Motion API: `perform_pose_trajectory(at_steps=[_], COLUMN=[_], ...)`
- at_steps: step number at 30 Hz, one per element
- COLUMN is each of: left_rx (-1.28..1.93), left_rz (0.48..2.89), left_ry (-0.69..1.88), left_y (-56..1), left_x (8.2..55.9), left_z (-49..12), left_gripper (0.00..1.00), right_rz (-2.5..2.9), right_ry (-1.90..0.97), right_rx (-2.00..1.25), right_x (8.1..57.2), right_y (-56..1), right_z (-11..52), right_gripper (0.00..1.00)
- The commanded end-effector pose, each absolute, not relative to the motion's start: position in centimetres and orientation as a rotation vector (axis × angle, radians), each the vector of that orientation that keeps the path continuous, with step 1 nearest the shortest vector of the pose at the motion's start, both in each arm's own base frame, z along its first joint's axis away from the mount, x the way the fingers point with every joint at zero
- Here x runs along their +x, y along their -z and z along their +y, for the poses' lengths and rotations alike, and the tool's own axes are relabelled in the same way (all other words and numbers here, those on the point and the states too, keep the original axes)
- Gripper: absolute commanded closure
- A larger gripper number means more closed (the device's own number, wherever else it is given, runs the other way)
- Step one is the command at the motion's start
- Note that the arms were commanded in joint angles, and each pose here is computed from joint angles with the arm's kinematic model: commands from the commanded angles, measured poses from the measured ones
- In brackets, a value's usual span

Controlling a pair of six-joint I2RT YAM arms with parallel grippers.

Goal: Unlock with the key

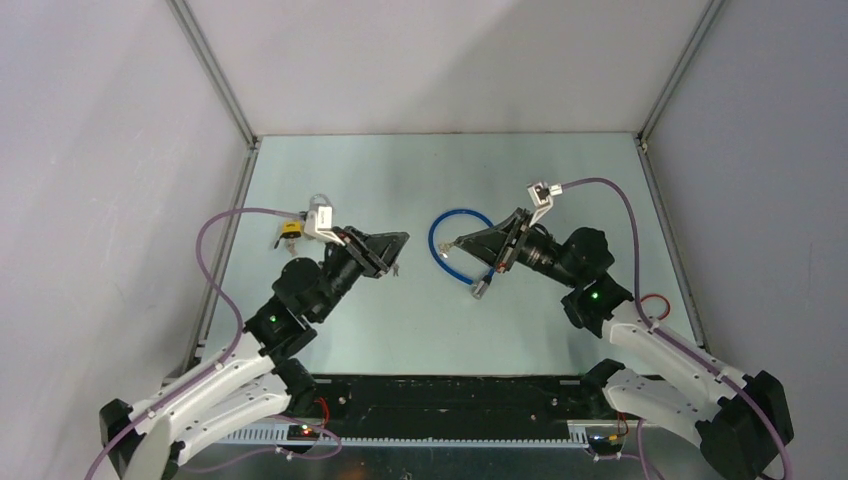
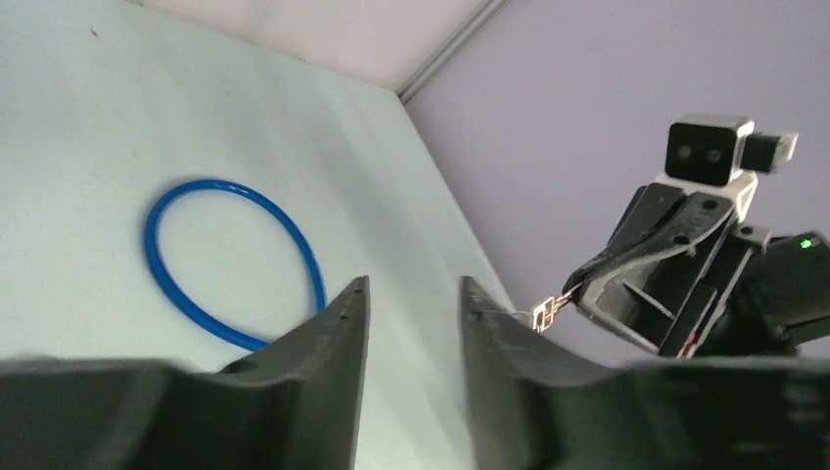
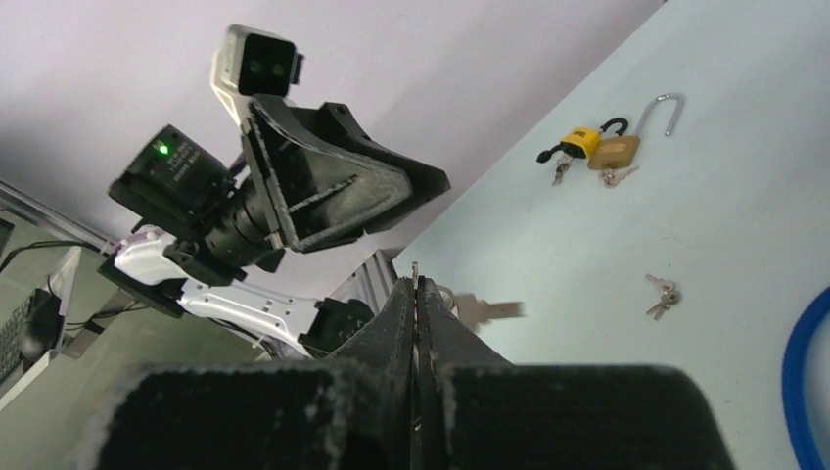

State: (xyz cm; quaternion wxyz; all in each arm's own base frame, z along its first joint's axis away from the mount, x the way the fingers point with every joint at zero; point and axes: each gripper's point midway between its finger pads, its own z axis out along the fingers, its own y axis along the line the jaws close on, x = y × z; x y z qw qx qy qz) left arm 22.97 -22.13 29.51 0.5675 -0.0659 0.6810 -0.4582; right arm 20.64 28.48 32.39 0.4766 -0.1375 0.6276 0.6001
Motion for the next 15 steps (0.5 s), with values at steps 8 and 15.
perform_pose_trajectory(at_steps=[8,15], left_rx=[0.319,0.579], left_rz=[1.516,1.497], left_ry=[1.099,1.313], left_y=[-34.4,-34.6], left_x=[19.8,17.3], left_z=[-25.1,-29.6], left_gripper=[0.25,0.28], right_rz=[1.544,1.546], right_ry=[-1.455,-1.466], right_rx=[-0.611,-0.719], right_x=[19.2,17.4], right_y=[-33.8,-34.1], right_z=[27.6,27.2], right_gripper=[1.00,1.00])
